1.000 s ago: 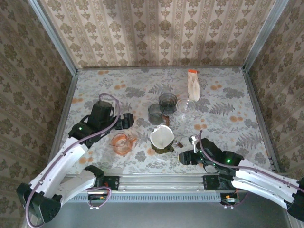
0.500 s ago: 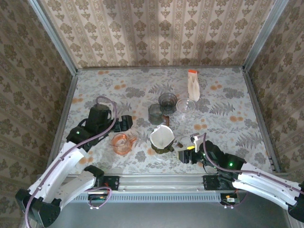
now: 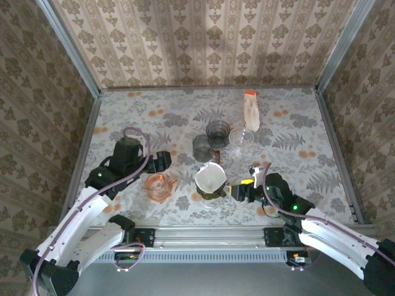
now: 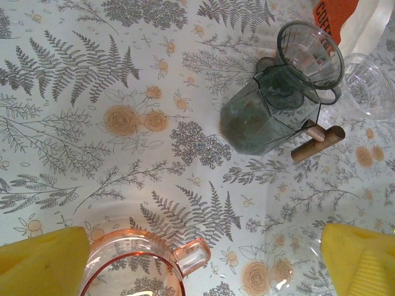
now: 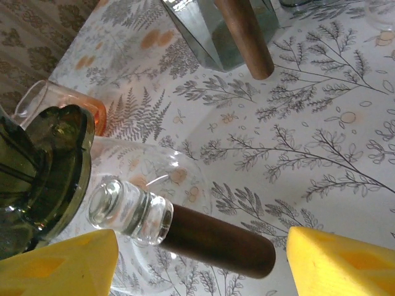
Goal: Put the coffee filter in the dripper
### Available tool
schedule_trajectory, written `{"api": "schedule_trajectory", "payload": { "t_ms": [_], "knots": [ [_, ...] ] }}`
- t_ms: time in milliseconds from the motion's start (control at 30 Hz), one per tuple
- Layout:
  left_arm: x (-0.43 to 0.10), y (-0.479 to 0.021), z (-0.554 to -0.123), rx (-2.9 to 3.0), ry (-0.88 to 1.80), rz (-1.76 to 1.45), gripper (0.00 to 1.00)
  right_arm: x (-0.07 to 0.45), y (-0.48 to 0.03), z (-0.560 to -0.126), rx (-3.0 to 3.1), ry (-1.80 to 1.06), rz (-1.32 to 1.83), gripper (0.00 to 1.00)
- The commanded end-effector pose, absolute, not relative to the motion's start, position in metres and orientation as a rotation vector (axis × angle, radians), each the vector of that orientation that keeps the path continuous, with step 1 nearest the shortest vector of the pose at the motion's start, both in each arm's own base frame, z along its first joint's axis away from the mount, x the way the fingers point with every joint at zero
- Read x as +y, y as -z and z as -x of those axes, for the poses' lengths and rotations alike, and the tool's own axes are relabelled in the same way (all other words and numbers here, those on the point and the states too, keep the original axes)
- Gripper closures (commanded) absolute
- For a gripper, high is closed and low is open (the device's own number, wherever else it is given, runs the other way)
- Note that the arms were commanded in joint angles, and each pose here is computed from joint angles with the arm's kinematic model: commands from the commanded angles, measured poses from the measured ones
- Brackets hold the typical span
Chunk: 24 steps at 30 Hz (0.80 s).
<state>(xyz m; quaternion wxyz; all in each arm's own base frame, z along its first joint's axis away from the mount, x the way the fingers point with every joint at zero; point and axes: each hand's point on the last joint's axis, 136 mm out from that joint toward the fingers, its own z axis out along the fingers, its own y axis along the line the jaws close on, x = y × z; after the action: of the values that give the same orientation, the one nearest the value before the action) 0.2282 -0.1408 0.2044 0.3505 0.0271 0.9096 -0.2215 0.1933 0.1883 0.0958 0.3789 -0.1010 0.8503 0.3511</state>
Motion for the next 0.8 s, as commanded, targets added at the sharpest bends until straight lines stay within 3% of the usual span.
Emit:
{"api": "schedule_trajectory", "payload": {
  "t_ms": [0,533,767],
  "knots": [
    [-0.138,-0.201,-0.225,2.362,0.589,-0.045,0.02,0.204,-0.103,-0.188,2.133,-1.007,0.346,0.26],
    [-0.138,-0.19,-0.226,2.375,0.598,-0.037,0.02,0.222,-0.099,-0.162,2.205,-1.109,0.448,0.37],
    [-0.138,-0.19,-0.226,2.377,0.604,-0.037,0.02,0.226,-0.097,-0.149,2.224,-1.06,0.493,0.36]
  ]
}}
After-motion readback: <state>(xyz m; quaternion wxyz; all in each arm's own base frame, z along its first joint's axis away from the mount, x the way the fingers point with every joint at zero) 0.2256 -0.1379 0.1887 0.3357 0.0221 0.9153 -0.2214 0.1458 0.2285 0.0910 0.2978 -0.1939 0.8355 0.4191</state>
